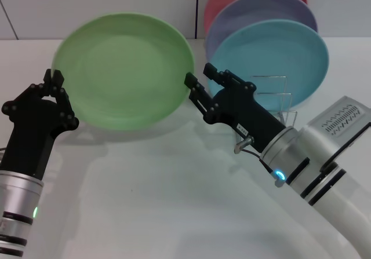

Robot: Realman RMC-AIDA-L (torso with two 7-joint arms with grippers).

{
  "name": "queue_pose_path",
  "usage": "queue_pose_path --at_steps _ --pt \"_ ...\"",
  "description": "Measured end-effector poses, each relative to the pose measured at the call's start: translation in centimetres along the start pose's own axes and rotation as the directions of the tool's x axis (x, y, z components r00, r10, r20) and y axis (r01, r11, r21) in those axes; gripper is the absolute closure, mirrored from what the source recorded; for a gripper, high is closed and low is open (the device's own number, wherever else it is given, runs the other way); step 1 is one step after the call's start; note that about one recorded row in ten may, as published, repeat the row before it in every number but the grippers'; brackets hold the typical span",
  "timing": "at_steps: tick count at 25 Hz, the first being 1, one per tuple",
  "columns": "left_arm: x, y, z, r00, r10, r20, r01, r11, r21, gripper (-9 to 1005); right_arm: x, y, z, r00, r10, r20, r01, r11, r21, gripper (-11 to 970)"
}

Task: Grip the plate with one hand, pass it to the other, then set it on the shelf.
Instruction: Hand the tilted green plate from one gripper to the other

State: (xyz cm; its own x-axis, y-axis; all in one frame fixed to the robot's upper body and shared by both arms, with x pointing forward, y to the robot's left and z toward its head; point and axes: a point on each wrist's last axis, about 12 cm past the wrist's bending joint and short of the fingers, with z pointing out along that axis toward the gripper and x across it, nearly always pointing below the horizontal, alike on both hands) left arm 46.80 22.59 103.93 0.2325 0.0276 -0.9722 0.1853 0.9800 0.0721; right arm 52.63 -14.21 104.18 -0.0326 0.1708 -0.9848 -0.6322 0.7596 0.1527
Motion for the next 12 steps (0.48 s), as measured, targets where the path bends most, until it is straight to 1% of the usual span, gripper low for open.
queue_pose_path --at_steps 6,8,12 --pt "0.00 -0.15 -0.26 1.000 0.021 -0.001 -0.021 1.000 -0.002 961 0.07 0.25 0.11 1.000 0.005 -0.007 -0.006 1.000 -0.007 515" --pt "0.03 0.01 -0.35 1.000 0.021 -0.006 -0.021 1.000 -0.023 961 0.16 0.43 0.18 1.000 0.011 -0.016 -0.011 1.000 -0.009 516" --pt "0.01 -0.13 -0.57 1.000 0.028 -0.008 -0.028 0.999 -0.045 961 0.29 0.56 0.38 0.999 0.014 -0.032 -0.015 1.000 -0.011 518"
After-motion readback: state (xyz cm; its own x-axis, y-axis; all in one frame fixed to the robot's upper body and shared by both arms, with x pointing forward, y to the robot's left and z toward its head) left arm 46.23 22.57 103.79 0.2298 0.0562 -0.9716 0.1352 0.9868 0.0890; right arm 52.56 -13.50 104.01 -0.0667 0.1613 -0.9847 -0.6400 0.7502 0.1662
